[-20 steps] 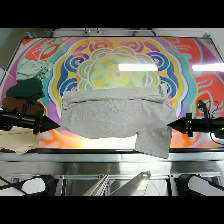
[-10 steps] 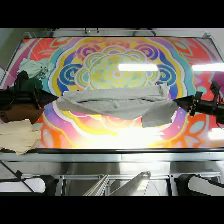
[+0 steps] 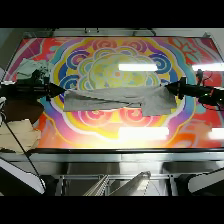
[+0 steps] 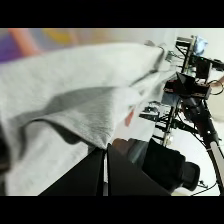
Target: Fold the shirts.
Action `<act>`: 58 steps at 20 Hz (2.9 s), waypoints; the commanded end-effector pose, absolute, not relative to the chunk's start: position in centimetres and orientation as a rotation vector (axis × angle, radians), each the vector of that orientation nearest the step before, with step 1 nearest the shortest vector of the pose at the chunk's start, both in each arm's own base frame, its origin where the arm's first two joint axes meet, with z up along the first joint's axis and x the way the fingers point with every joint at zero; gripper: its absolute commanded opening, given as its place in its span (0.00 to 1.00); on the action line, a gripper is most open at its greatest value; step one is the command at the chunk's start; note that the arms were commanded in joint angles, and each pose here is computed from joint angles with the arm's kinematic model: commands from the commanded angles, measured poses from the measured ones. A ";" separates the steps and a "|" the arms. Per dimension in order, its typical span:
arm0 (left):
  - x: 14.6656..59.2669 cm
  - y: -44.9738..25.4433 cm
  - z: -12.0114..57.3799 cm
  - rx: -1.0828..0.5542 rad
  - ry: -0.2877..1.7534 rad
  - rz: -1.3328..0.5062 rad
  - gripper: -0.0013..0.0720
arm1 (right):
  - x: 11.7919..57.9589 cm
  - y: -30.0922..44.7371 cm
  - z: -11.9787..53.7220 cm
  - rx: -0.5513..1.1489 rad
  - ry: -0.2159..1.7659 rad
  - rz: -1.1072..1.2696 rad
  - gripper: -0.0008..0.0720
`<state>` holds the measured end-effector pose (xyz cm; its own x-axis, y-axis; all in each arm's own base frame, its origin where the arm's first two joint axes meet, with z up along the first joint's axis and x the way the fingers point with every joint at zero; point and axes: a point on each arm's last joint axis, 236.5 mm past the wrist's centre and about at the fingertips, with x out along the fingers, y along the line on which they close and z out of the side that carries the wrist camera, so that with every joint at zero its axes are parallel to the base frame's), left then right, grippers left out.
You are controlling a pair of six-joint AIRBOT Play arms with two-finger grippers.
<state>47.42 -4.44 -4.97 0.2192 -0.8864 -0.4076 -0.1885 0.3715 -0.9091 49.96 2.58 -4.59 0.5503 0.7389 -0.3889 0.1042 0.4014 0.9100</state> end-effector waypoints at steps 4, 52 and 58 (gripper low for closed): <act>48.7 -4.2 -9.4 -1.138 1.347 -0.618 0.05 | 50.8 2.4 -8.6 1.069 0.976 0.450 0.04; 44.0 -30.4 13.0 -0.260 1.126 -0.966 0.05 | 44.3 15.5 15.4 0.526 0.874 0.935 0.04; 44.5 -18.0 19.1 -0.286 1.045 -0.824 0.05 | 42.6 34.8 5.9 0.352 0.978 1.003 0.03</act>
<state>45.47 -22.91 16.60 0.2069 -0.7320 -0.6492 0.4795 0.6542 -0.5849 43.66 26.79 10.22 0.1980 0.8535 -0.4820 -0.5153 0.5090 0.6895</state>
